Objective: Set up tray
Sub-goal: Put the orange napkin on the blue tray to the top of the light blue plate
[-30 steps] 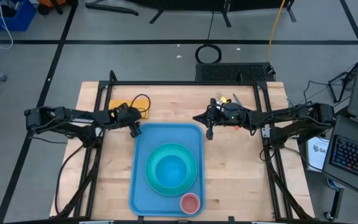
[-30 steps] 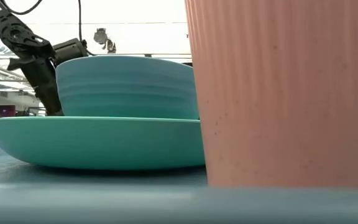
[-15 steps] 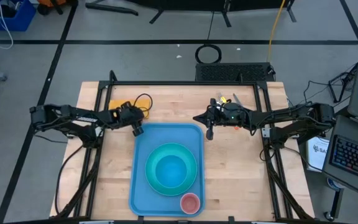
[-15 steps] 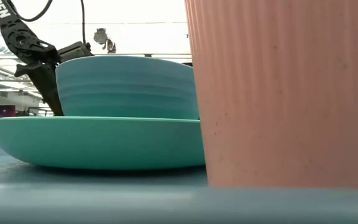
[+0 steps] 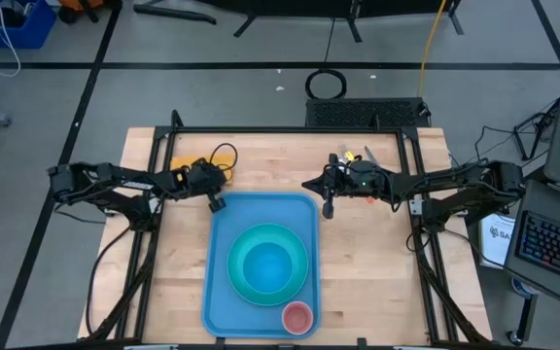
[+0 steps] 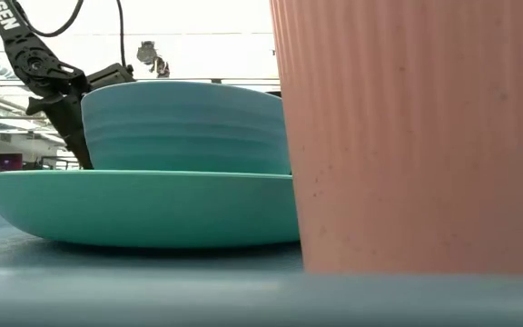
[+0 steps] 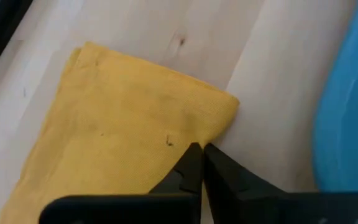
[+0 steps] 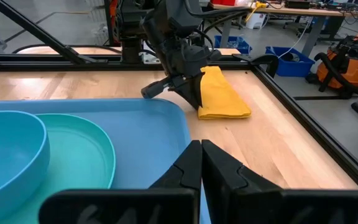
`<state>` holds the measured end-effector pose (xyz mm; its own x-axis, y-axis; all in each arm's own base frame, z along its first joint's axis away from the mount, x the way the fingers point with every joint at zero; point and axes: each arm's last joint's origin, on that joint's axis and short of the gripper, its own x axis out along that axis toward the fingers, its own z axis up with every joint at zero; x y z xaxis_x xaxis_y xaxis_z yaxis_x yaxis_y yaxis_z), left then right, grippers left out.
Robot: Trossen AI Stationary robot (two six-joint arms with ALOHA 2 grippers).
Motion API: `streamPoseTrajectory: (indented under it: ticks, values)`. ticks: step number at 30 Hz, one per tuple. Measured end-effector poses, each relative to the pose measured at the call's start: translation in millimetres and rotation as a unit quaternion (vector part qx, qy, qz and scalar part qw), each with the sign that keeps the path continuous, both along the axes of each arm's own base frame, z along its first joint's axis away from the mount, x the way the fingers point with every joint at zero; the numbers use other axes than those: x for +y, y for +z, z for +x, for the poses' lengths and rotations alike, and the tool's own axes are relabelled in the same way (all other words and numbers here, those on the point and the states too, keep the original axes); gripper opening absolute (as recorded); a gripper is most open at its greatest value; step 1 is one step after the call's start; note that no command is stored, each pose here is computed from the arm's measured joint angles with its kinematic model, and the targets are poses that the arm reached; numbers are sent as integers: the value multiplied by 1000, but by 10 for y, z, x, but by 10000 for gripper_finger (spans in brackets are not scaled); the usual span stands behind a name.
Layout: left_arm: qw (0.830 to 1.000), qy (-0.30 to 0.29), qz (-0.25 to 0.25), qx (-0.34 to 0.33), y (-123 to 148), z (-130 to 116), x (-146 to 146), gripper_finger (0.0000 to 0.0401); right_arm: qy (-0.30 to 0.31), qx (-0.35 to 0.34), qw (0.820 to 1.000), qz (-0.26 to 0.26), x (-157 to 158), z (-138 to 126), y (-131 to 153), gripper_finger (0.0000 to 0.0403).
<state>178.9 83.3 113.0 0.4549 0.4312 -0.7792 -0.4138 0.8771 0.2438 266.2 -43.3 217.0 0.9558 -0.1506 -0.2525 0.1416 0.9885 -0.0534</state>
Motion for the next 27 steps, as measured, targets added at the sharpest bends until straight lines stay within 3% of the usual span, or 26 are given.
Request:
streamPoseTrajectory:
  ticks: [21,27]
  values:
    - [998,-32,16,-55,177,40,-85,1,0,1,1000,-4,0,0,0,0]
    - [991,-67,-22,-113,312,29,-133,1,-1,1,1000,-4,-1,0,-1,0]
